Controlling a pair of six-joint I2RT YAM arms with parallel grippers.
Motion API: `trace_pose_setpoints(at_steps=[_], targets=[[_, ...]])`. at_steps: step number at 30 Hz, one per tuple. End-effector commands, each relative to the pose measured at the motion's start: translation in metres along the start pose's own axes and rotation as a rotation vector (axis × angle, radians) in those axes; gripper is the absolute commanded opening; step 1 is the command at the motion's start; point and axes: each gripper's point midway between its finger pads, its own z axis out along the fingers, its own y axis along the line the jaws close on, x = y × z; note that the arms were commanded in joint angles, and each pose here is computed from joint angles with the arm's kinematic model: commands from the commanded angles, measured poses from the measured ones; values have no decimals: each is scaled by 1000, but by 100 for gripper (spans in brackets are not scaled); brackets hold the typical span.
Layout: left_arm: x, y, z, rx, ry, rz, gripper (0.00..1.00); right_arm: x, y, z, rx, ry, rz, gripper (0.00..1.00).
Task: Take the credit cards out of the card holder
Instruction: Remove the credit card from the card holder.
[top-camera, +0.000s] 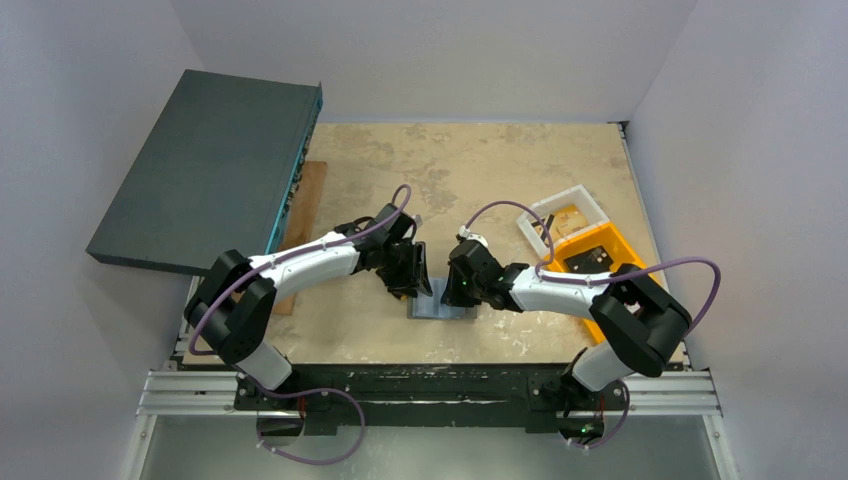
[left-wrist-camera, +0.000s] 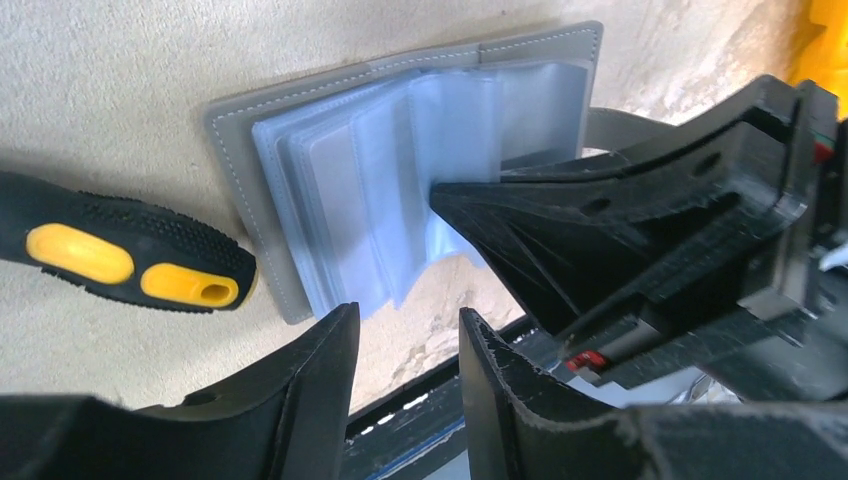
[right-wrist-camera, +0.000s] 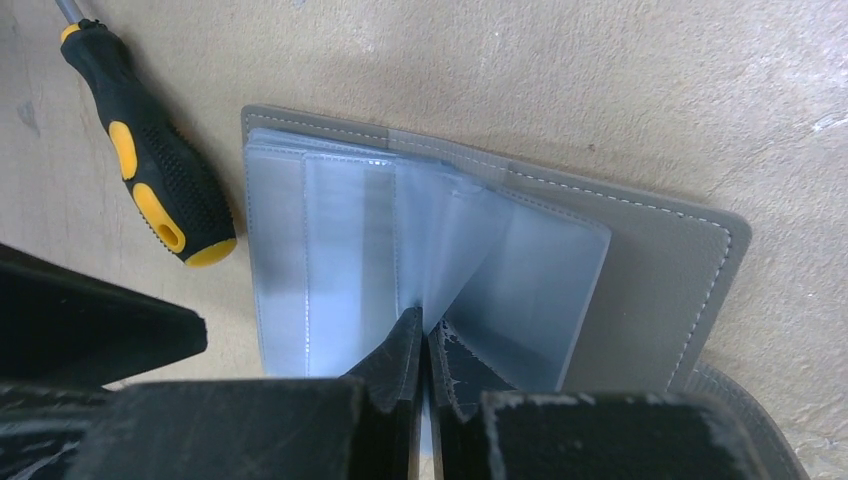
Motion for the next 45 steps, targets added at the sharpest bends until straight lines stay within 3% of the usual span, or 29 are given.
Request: trace_pose_setpoints(at_steps=[1, 11, 24, 27, 31, 37, 41, 45], targets=[[-12, -14, 5, 45, -23, 7, 41, 24, -23, 1, 49, 69, 12, 0], [-6, -10, 26, 68, 16, -6, 40, 29, -28, 5, 38, 80, 25, 0], [3, 11, 42, -21, 52, -33, 39, 32, -32, 8, 21, 86, 46, 0], [4, 7, 45, -7, 61, -34, 35, 30, -29, 7, 9, 81, 48, 0], [6, 2, 48, 11, 69, -37, 18, 24, -22, 4, -15, 69, 48, 1], [3, -4, 43, 23, 56, -28, 0, 7, -6, -9, -54, 27, 42, 12], [2, -5, 38, 19, 43, -19, 0, -8, 2, -22, -68, -20, 32, 27], [1, -5, 37, 19, 40, -16, 0, -20, 4, -31, -46, -50, 20, 33]])
